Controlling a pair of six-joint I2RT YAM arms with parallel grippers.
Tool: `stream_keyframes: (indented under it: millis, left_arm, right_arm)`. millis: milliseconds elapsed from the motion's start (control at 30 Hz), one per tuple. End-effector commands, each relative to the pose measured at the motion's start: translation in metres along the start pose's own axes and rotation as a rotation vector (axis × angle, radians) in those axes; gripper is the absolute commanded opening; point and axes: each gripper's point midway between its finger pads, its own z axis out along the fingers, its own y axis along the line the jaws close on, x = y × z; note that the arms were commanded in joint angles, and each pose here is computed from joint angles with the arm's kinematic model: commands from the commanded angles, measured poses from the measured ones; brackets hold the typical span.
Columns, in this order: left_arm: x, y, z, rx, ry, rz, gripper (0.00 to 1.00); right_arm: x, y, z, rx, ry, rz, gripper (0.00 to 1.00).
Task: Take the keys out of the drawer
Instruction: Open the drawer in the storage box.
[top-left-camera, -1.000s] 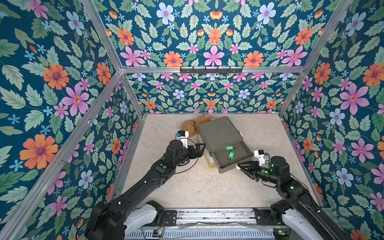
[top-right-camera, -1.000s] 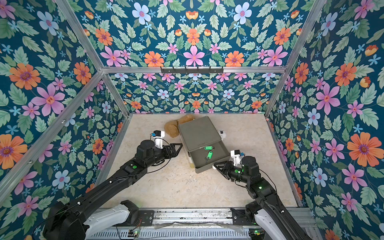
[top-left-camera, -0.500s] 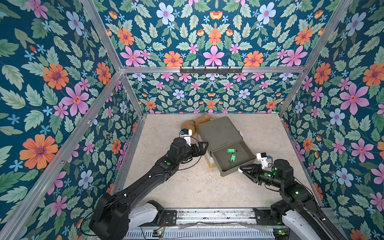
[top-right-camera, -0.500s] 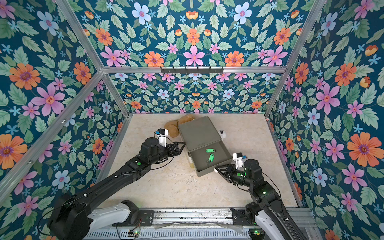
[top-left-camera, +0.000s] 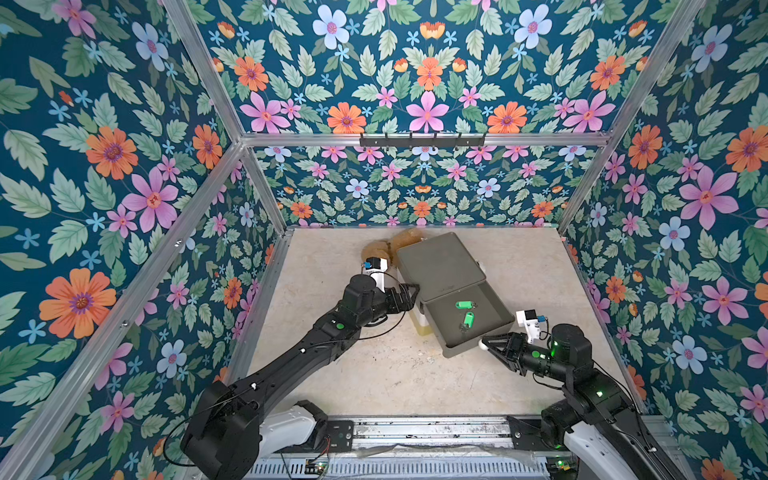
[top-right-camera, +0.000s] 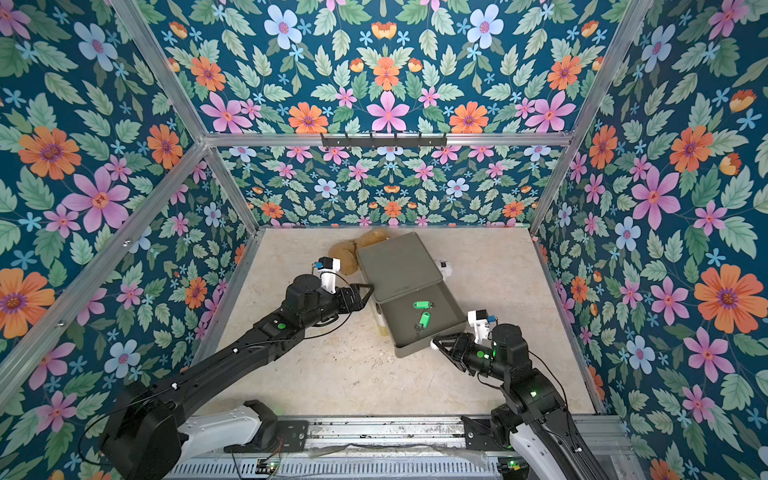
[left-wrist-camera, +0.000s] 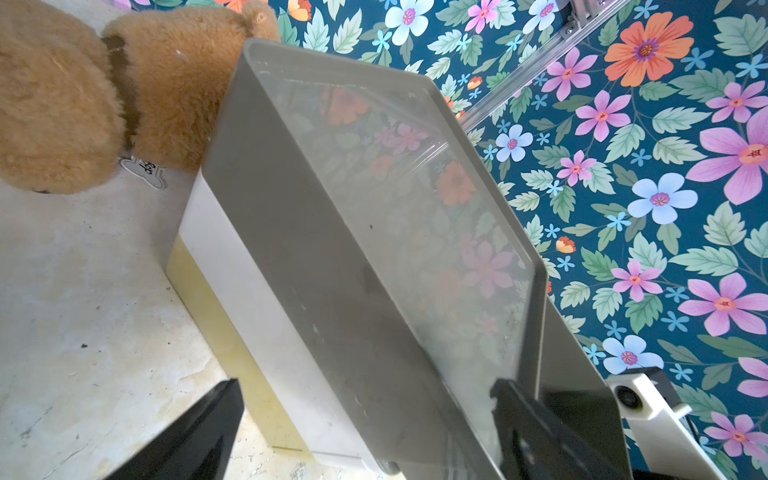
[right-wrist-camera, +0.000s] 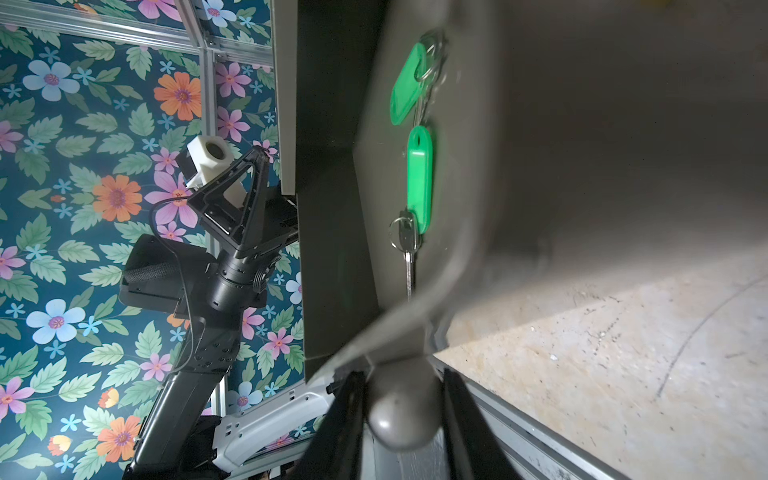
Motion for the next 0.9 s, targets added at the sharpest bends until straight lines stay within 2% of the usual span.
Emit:
stream_keyframes:
  millis: [0, 400, 633, 867]
  left_arm:
    - [-0.0072, -0.0074, 0.0008, 0.024, -0.024, 0.013, 0.99]
    - [-0.0077, -0.0121, 0.0035, 0.026, -0.023, 0.018, 0.99]
    - [-0.0073, -0.0148, 0.0043, 0.028, -0.024, 0.02, 0.99]
    - [-0.0075, -0.0148, 0.0027, 0.024, -0.027, 0.022, 0.99]
  right_arm:
    - [0.0005, -0.0028, -0.0003, 0.011, -0.002, 0.014, 0.18]
    - [0.0033, -0.0036, -0.0031, 0.008, 0.0, 0.014, 0.21]
    - [0.0022, -0.0018, -0.0033, 0.002, -0.005, 0.009, 0.35]
    - [0.0027, -0.0029, -0.0035, 0.006, -0.005, 0.009, 0.54]
